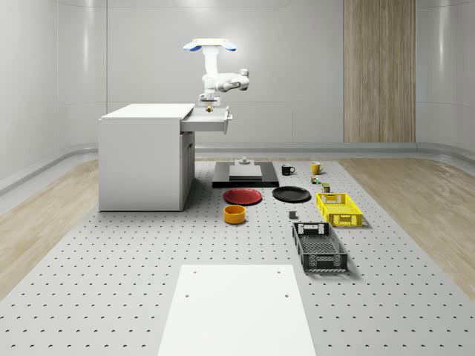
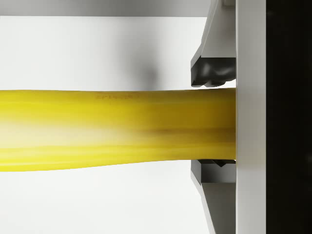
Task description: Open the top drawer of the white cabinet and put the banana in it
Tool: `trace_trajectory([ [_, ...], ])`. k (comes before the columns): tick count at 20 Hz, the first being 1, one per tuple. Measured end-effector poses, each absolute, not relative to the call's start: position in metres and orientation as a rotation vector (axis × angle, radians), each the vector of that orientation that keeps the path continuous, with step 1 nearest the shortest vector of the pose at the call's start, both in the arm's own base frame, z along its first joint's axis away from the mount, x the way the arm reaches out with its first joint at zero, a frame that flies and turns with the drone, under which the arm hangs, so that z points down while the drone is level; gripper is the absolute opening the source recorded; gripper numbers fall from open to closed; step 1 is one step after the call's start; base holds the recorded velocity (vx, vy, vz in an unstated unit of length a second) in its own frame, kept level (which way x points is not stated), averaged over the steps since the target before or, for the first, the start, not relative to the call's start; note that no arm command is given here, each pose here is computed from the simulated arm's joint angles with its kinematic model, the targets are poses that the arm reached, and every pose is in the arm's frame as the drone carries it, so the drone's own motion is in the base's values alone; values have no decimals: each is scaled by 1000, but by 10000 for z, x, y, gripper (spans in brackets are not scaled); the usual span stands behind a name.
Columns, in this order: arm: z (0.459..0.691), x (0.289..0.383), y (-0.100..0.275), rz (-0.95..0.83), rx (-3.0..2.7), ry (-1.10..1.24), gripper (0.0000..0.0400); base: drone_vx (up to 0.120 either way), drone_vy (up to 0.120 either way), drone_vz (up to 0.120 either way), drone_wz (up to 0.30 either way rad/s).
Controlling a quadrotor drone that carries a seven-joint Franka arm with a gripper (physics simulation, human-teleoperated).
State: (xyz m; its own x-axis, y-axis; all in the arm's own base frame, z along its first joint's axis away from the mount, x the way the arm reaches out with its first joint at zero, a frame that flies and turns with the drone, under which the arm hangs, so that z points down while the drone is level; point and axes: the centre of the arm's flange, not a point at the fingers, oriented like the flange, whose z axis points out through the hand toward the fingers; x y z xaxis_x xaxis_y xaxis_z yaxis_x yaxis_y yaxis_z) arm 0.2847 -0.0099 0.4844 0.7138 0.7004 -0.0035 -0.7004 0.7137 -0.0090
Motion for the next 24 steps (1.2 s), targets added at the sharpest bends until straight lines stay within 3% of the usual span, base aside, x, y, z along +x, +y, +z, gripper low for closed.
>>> trace_trajectory([
  [21, 5417, 2847, -98, 777, -10, -1, 193, 0, 0, 0, 0],
  [24, 5469, 2848, -100, 780, -7, -1, 301, 0, 0, 0, 0],
])
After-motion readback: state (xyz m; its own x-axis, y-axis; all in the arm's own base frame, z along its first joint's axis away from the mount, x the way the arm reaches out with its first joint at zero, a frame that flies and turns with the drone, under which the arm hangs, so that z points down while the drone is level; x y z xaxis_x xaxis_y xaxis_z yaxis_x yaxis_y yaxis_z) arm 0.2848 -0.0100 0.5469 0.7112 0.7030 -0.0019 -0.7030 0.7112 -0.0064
